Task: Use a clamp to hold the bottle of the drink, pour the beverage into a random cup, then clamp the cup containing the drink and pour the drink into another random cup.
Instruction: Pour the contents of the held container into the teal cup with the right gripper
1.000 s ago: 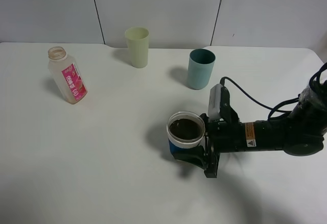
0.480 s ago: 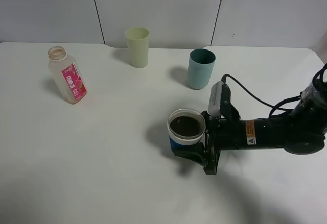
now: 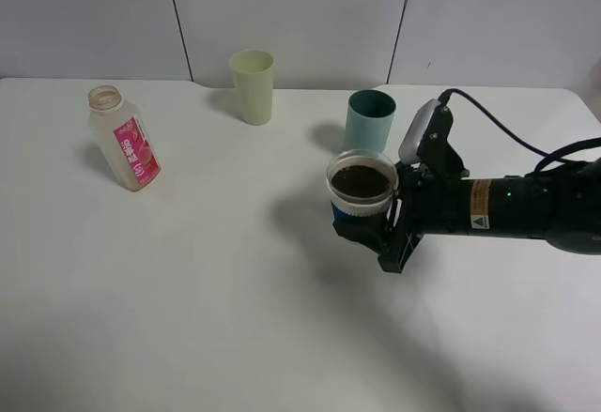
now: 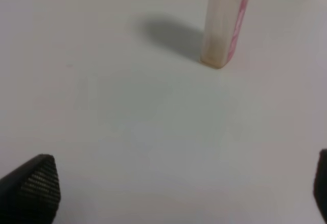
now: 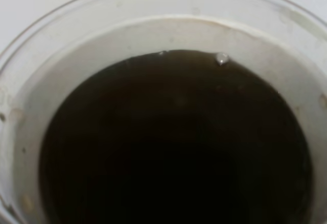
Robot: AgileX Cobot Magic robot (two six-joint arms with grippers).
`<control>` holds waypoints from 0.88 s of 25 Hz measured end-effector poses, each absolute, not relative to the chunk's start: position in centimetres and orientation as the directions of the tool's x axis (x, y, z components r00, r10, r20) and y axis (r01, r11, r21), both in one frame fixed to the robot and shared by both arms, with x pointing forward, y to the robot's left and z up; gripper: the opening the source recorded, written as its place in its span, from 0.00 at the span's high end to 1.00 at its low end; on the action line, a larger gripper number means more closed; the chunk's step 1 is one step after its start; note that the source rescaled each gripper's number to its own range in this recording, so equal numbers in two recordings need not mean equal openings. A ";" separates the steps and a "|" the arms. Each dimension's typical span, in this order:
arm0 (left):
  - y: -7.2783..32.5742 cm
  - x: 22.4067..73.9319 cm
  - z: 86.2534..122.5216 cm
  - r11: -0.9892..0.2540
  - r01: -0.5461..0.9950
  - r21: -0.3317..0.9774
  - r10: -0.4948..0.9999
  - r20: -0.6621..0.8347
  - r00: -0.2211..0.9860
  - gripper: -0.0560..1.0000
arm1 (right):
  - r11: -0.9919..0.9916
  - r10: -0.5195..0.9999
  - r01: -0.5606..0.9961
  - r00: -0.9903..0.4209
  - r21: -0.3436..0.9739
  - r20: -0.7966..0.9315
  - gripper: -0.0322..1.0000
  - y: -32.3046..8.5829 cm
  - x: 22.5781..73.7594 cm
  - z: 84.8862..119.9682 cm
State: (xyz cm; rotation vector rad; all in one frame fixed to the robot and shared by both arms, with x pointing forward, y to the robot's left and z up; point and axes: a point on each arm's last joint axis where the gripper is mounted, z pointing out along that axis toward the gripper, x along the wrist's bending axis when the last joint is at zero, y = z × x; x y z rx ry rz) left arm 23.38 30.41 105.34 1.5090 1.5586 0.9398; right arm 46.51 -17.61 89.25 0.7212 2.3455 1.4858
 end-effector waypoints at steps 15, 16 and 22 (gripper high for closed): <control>30.4 23.4 105.3 0.032 0.442 0.897 0.999 -0.028 -0.015 0.00 | 0.206 0.721 0.259 -0.693 0.944 0.033 0.97 -19.0 46.6 95.4; 30.4 23.4 105.3 0.032 0.442 0.897 0.999 -0.028 -0.015 0.00 | 0.190 0.743 0.274 -0.668 0.943 0.044 0.97 -19.2 46.7 95.6; 30.4 23.4 105.3 0.032 0.442 0.897 0.999 -0.028 -0.015 0.00 | 0.115 0.838 0.312 -0.541 0.943 0.077 0.97 -21.0 47.1 96.7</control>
